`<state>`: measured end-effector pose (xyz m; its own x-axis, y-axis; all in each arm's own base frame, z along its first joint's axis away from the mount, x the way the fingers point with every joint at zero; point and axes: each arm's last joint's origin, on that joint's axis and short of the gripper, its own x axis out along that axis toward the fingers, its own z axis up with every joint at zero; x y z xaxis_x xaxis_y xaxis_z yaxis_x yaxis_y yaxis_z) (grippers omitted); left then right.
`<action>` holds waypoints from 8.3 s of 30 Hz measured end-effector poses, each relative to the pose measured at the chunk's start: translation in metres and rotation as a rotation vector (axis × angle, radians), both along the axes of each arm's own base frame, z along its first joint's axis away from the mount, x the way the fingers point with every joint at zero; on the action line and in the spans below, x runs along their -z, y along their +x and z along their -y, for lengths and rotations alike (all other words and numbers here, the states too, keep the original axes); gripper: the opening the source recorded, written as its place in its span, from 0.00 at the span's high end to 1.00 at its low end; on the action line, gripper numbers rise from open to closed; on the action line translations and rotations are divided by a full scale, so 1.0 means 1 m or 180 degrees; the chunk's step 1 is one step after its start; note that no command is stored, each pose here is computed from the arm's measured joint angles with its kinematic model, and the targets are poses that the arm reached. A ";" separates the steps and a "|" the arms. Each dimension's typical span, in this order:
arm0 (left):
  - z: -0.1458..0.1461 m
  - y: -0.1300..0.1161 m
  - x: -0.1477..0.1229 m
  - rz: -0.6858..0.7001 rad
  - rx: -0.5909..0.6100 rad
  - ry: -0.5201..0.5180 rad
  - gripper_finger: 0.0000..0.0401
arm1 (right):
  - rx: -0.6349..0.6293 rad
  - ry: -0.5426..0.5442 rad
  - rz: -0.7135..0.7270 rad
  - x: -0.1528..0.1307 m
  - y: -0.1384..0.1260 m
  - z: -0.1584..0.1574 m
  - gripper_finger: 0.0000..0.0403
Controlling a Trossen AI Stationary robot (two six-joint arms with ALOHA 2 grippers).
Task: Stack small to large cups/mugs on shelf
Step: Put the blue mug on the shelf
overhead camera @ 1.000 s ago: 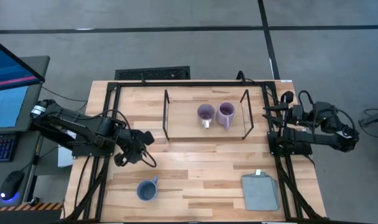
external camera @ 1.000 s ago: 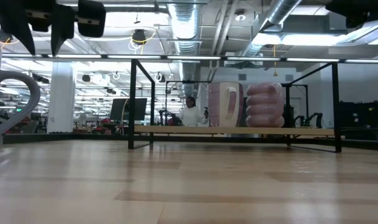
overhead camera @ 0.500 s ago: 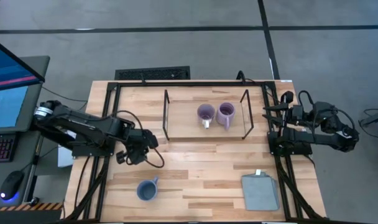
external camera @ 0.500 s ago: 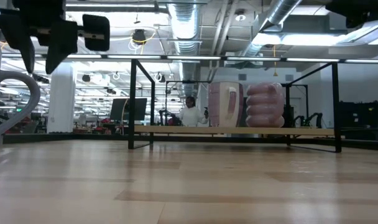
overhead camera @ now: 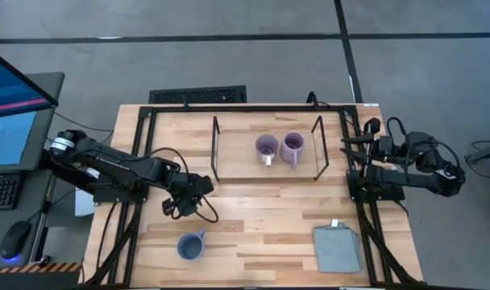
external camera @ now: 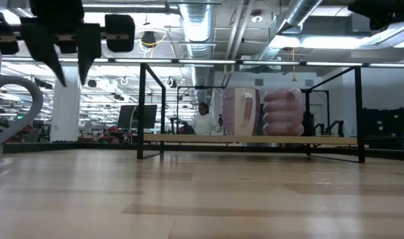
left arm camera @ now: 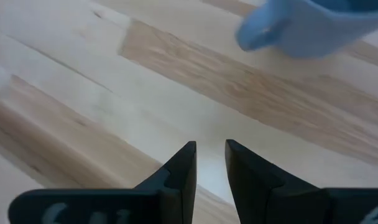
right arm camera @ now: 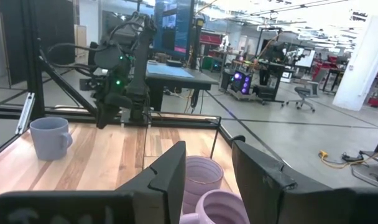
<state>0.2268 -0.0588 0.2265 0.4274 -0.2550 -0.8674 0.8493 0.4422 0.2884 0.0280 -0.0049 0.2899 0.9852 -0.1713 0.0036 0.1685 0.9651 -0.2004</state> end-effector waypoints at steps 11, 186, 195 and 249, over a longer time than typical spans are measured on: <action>0.001 0.000 0.000 -0.0073 -0.0154 -0.0164 0.70 | 0.0000 0.0000 -0.0002 0.000 0.000 0.000 0.62; 0.110 0.057 0.009 -0.0736 0.2272 0.1060 0.58 | 0.0336 0.0001 -0.0002 0.000 -0.001 0.003 0.62; 0.111 0.057 0.009 -0.0734 0.2236 0.0984 0.66 | 0.0336 0.0002 -0.0001 0.000 -0.001 0.003 0.62; 0.113 0.063 0.018 -0.1022 0.1109 0.0707 0.82 | 0.0335 0.0004 -0.0002 0.000 -0.001 0.003 0.62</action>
